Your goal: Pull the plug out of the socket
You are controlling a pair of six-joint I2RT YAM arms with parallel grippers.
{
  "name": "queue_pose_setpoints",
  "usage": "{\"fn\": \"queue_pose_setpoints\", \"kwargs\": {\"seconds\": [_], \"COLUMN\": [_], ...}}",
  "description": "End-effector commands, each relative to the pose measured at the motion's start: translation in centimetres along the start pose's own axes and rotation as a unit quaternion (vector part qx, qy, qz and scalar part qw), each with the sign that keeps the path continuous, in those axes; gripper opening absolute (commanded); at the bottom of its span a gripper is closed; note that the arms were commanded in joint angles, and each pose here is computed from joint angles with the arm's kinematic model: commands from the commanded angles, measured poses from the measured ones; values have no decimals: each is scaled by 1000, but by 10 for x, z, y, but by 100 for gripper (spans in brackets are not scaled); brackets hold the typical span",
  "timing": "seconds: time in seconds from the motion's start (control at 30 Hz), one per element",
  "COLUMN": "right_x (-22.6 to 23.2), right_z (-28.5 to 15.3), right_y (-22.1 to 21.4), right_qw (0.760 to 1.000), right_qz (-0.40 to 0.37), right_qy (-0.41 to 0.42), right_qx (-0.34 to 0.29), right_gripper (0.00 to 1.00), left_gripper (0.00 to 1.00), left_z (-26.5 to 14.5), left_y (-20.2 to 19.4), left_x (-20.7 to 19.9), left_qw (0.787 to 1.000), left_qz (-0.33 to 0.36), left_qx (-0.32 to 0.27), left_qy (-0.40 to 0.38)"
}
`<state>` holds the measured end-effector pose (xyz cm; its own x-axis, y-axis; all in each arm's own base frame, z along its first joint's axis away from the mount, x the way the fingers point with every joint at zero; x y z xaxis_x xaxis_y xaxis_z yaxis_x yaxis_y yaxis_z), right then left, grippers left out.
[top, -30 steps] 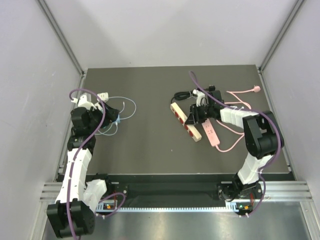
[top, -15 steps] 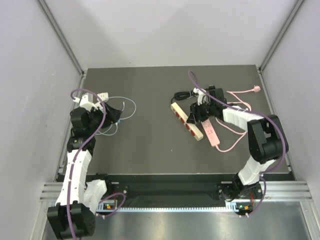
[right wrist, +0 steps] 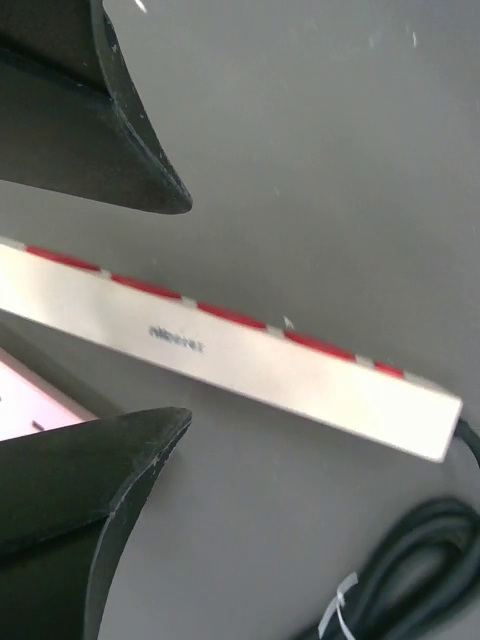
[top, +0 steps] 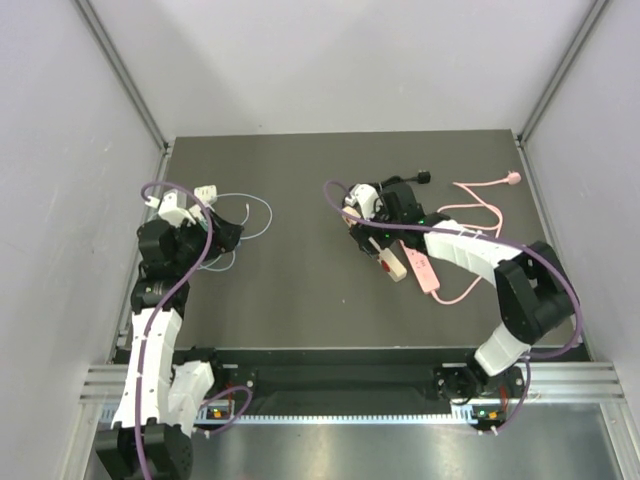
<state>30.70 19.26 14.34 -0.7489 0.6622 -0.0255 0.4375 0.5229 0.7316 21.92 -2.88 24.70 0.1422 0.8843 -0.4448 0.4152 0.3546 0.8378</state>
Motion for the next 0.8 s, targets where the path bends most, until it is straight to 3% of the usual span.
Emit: {"fn": "queue_pose_setpoints", "kwargs": {"seconds": [0.0, 0.13, 0.4, 0.5, 0.53, 0.6, 0.63, 0.77], "right_x": [-14, -23, -18, -18, -14, -12, -12, -7], "right_z": [3, 10, 34, 36, 36, 35, 33, 27], "right_y": [18, 17, 2, -1, -2, 0, 1, 7], "right_qw": [994, 987, 994, 996, 997, 995, 994, 984], "right_qz": [-47, -43, 5, 42, 54, 88, 98, 157], "right_qy": [-102, -150, -98, -58, -28, 12, 23, 79], "right_qx": [3, 20, 52, 54, 53, 44, 39, 17], "right_gripper": [78, 80, 72, 58, 46, 34, 23, 0], "left_gripper": [81, 81, 81, 81, 81, 81, 81, 81], "left_z": [-10, -13, -12, -12, -11, -9, -5, 6], "left_y": [12, 8, 6, 4, 3, -2, -6, -21], "left_x": [-6, -4, -6, -8, -8, -14, -13, -20], "left_qw": [999, 999, 999, 999, 999, 998, 997, 986], "left_qz": [32, 39, 37, 30, 25, 4, -10, -111], "left_qx": [-27, -32, -31, -29, -26, -14, -2, 31], "left_qy": [-2, 3, -7, -21, -27, -61, -70, -118]}}
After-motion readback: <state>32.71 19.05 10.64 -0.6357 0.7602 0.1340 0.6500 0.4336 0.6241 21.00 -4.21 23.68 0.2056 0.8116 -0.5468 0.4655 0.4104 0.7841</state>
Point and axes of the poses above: each gripper's point midway between its finger pads, its own z axis out along the fingers, its own x axis along the line the jaws close on, y = z × x, the point moved 8 cm from there along -z, back along the fingers, and after that the axes turned 6 degrees about z, right-handed, at the moved point
